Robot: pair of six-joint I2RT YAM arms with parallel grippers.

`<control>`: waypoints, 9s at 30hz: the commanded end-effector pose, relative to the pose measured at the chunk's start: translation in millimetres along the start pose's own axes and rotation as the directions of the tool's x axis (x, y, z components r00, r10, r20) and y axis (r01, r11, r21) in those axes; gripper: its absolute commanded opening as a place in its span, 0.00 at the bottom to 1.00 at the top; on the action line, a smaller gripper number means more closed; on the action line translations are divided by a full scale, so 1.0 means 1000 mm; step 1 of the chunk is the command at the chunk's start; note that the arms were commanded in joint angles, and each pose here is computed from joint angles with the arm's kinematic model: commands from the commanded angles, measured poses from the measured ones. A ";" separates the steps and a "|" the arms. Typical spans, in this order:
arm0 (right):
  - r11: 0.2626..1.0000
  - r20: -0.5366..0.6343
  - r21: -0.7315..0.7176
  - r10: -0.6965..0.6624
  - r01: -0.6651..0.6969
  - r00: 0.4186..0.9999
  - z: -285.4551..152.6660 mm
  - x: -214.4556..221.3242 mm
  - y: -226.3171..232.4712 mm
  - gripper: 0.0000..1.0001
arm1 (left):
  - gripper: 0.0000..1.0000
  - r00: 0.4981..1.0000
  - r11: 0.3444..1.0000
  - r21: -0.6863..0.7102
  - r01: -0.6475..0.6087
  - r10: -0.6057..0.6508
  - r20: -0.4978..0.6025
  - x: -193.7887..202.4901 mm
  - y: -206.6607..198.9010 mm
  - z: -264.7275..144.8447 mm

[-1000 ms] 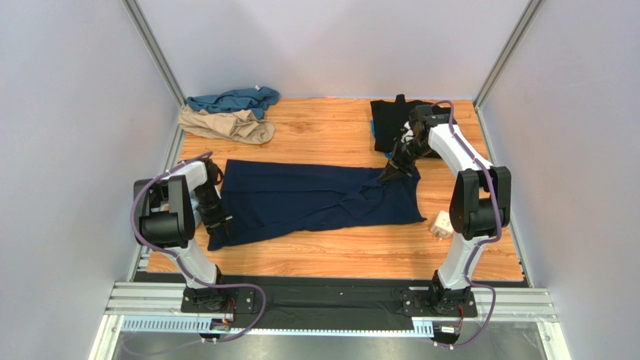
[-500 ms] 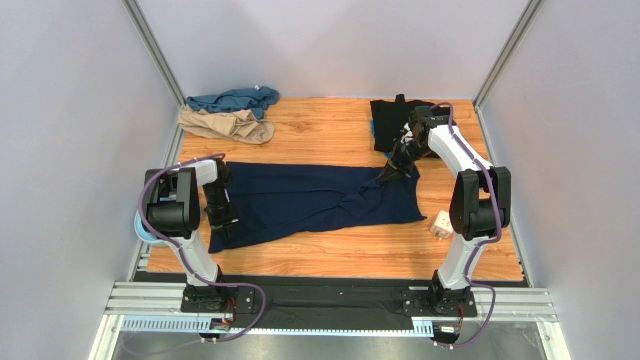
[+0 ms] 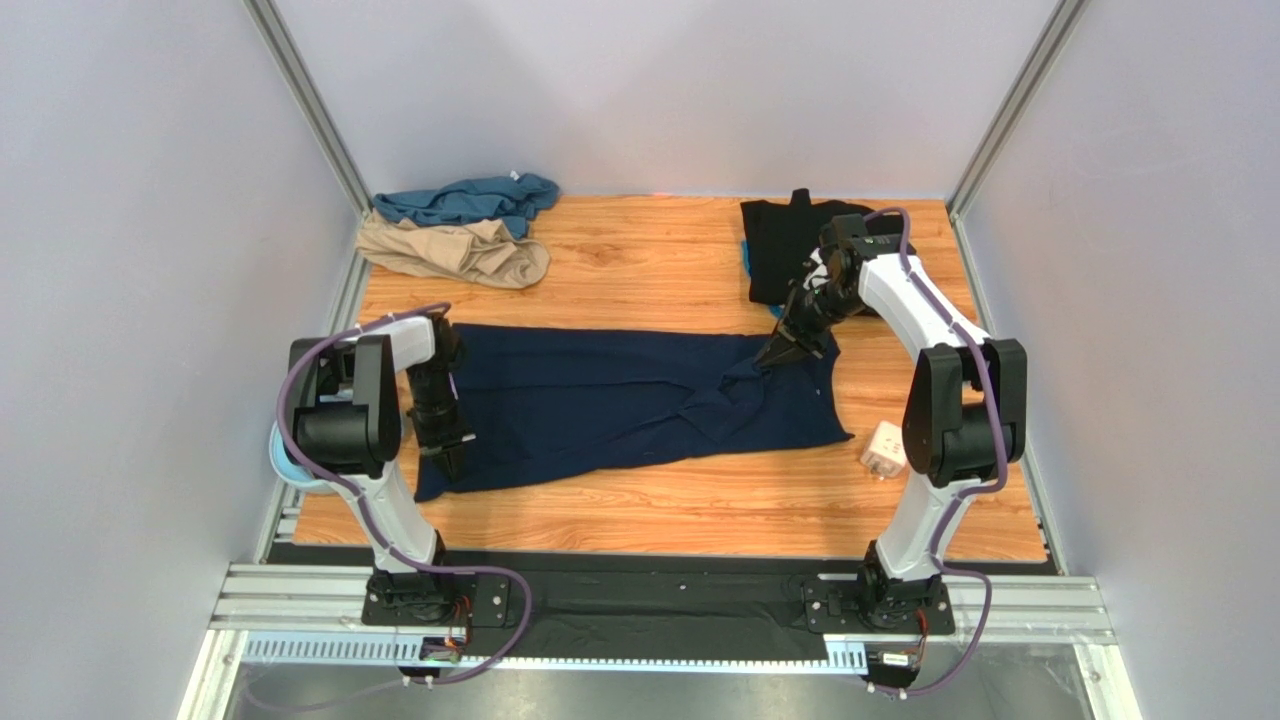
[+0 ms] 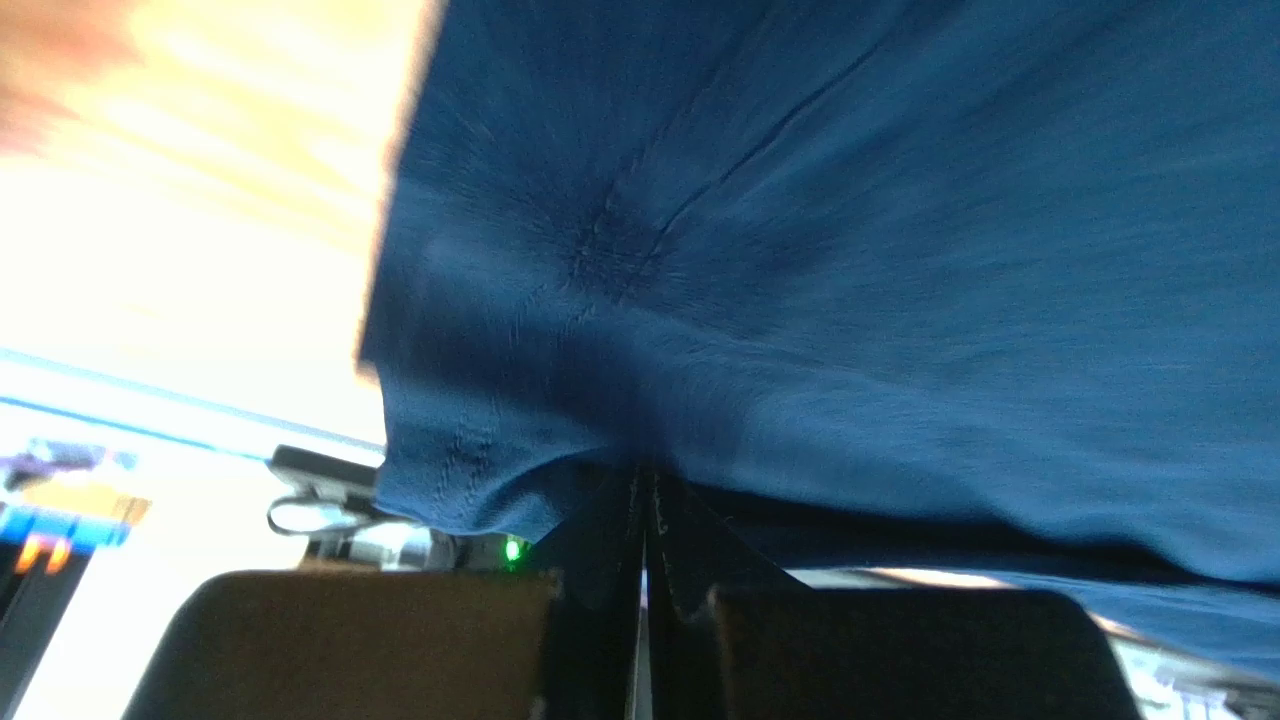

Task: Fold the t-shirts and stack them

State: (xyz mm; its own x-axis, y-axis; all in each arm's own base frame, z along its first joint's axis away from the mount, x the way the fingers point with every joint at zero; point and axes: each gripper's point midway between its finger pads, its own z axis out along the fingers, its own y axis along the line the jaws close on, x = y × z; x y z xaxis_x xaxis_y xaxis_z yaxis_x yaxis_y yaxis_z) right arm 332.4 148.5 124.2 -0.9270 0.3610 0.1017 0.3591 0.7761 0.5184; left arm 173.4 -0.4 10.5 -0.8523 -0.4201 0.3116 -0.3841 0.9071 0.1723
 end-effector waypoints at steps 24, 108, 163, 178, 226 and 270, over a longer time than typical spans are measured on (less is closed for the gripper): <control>0.998 0.049 -0.064 -0.024 0.027 0.998 -0.021 0.007 0.004 0.00 | 0.37 0.973 0.981 0.148 -0.128 0.096 0.209 -0.006 -0.017 -0.067; 0.992 0.033 -0.122 0.019 -0.014 0.999 -0.021 0.010 -0.005 0.00 | 0.31 0.984 0.978 0.125 -0.170 0.162 0.068 0.013 -0.019 -0.032; 0.980 0.057 -0.200 0.028 -0.016 0.998 -0.034 -0.004 0.007 0.00 | 0.45 0.982 0.982 0.030 -0.185 0.184 0.038 0.006 -0.017 -0.022; 0.976 0.065 -0.217 0.036 -0.021 0.997 -0.041 -0.003 0.010 0.00 | 0.41 0.982 0.982 -0.022 -0.190 0.190 0.005 0.000 -0.016 -0.012; 0.986 0.020 -0.128 0.114 -0.110 0.993 -0.067 0.069 -0.035 0.00 | 0.00 0.944 0.950 0.119 -0.288 0.260 0.205 0.007 -0.031 -0.094; 0.996 0.135 0.011 0.087 -0.089 0.987 -0.041 -0.025 -0.046 0.00 | 0.00 0.919 0.969 -0.117 -0.216 0.242 0.311 -0.123 -0.048 -0.100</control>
State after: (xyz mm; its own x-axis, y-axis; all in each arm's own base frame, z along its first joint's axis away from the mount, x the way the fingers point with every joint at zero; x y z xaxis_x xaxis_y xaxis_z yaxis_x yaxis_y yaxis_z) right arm 321.2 90.8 127.1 -0.8668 0.4878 0.1034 0.4693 0.7279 0.5000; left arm 311.6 0.0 49.6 -0.9802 -0.1753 0.0921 -0.1559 0.9699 0.1873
